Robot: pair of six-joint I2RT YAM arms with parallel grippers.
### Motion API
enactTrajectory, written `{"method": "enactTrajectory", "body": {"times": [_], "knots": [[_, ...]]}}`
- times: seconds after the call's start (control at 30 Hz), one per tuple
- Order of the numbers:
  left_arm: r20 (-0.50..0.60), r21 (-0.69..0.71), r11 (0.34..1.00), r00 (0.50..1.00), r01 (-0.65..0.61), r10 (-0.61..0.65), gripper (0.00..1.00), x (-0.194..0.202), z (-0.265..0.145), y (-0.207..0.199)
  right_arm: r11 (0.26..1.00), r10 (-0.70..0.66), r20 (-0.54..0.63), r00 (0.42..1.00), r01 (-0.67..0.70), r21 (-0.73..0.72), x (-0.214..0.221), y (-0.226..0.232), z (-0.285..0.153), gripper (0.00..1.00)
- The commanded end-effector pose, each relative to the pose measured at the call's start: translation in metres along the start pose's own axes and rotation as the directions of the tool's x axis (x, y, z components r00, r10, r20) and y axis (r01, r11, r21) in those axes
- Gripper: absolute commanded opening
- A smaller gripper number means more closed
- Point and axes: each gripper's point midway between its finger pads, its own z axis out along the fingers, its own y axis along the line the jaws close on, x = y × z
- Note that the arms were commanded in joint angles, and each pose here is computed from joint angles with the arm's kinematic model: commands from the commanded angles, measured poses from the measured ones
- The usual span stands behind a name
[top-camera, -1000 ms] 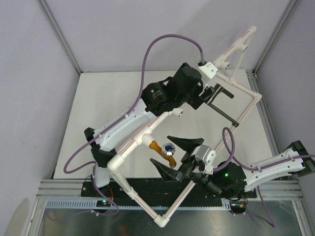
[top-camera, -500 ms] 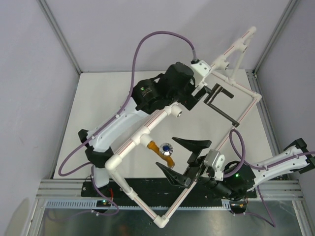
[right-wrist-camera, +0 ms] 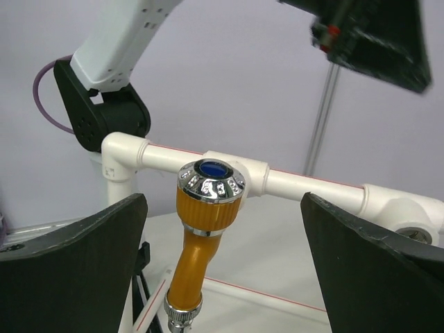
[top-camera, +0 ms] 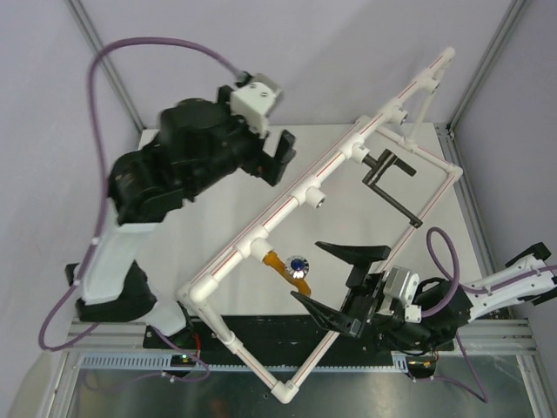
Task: Install the water faucets
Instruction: Move the adaptor to the center of the board.
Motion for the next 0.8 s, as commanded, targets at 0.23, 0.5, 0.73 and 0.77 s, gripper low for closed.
{"method": "enactTrajectory", "body": {"times": [0.23,0.5,0.73,0.77], "knots": [[0.222,-0.017,0.983,0.96,0.181,-0.173,0.99,-0.017,-0.1,0.037,0.991,0.127,0.099,0.987,-0.13,0.025,-0.044,-0.041,-0.024,0.99],[0.207,-0.086,0.935,0.924,0.343,-0.32,1.0,0.068,-0.141,0.056,0.93,0.127,0.017,0.992,-0.125,0.347,-0.046,-0.118,-0.043,0.99],[0.221,-0.084,0.9,0.888,0.429,-0.402,1.0,0.101,-0.156,0.058,0.947,0.032,-0.245,0.969,0.049,0.318,-0.043,-0.128,-0.037,0.99],[0.228,-0.082,0.895,0.883,0.438,-0.411,1.0,0.101,-0.159,0.059,0.955,-0.008,-0.293,0.956,0.095,0.281,-0.042,-0.126,-0.035,0.99]]}}
